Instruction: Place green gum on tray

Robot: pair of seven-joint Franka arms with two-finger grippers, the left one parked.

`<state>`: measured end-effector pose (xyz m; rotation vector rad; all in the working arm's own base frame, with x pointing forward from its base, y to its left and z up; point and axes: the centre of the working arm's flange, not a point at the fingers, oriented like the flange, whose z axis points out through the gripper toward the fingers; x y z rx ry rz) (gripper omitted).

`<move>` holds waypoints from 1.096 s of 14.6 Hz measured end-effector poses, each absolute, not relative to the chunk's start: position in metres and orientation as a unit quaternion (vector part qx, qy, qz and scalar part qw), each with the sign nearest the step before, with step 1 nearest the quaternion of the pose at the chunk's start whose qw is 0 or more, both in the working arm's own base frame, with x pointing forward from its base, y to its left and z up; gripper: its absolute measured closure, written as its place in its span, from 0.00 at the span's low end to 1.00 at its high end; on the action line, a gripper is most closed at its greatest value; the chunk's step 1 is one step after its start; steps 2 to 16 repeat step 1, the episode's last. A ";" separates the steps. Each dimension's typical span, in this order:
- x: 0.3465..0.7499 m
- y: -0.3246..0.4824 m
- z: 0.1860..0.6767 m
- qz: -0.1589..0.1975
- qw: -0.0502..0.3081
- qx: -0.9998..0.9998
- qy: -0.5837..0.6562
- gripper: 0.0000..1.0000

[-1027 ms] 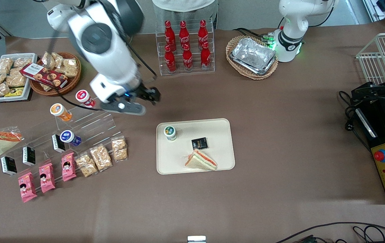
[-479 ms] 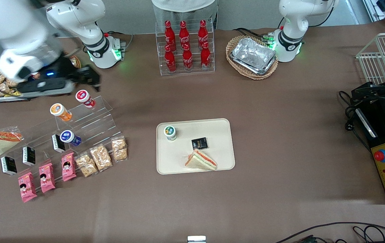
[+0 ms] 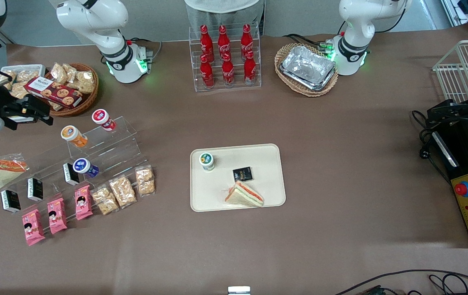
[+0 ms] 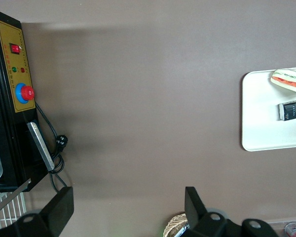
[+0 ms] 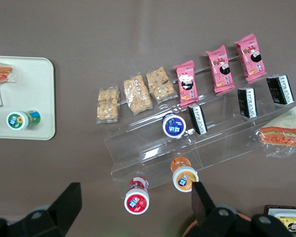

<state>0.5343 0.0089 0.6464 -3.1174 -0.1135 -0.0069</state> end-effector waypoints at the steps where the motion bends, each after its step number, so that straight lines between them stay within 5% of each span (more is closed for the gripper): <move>1: 0.534 0.007 0.646 -0.002 0.010 -0.999 -0.034 0.00; 16: 0.534 0.007 0.646 -0.002 0.010 -0.999 -0.034 0.00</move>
